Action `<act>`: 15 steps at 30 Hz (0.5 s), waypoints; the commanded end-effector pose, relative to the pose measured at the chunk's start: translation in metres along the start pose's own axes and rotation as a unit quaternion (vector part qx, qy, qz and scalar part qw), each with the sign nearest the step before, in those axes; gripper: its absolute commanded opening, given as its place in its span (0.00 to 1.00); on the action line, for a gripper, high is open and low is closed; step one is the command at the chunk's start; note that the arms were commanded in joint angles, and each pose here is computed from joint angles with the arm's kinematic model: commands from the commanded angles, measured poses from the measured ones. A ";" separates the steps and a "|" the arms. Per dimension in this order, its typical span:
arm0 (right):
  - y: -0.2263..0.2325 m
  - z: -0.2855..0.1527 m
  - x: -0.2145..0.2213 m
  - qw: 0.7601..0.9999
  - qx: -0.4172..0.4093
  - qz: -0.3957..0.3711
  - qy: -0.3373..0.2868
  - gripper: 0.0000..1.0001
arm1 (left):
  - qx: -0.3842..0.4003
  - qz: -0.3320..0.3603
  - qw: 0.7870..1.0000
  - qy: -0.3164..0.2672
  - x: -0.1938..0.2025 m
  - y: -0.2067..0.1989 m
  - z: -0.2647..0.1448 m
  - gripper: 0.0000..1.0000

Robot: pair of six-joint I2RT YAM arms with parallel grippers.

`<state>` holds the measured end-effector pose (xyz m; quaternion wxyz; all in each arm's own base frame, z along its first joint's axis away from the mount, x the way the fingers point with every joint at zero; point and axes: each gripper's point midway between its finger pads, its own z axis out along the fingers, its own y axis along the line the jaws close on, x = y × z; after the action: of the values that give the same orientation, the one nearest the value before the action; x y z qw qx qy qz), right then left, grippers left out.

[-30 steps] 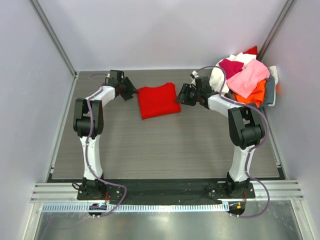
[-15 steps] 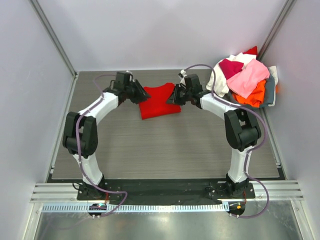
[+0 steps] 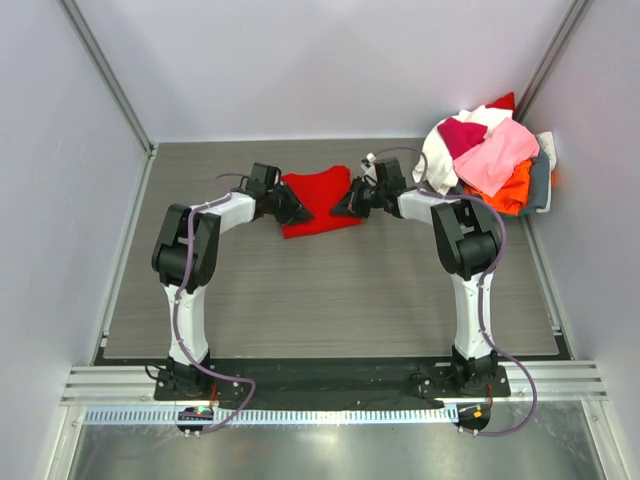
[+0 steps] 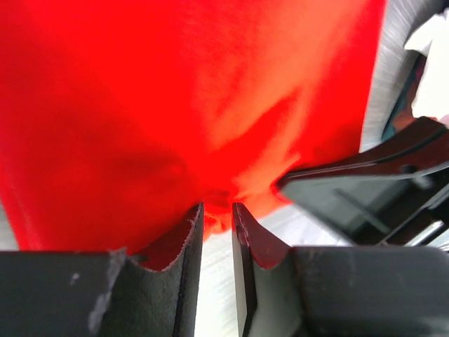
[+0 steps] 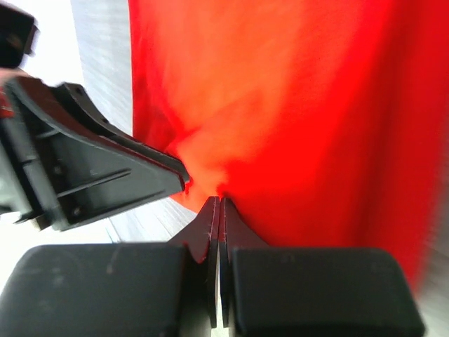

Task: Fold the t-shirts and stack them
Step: Fold the tshirt

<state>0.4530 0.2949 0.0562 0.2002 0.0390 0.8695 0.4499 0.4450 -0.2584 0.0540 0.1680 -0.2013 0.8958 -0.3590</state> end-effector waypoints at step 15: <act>-0.050 -0.045 -0.038 0.998 0.009 0.044 -0.049 0.01 | 0.064 0.018 0.997 -0.029 -0.007 0.006 -0.017 0.42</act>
<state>0.4755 0.2127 0.0309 0.2007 0.1276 0.8656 0.4406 0.4381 -0.2432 0.0434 0.1860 -0.2044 0.8755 -0.3963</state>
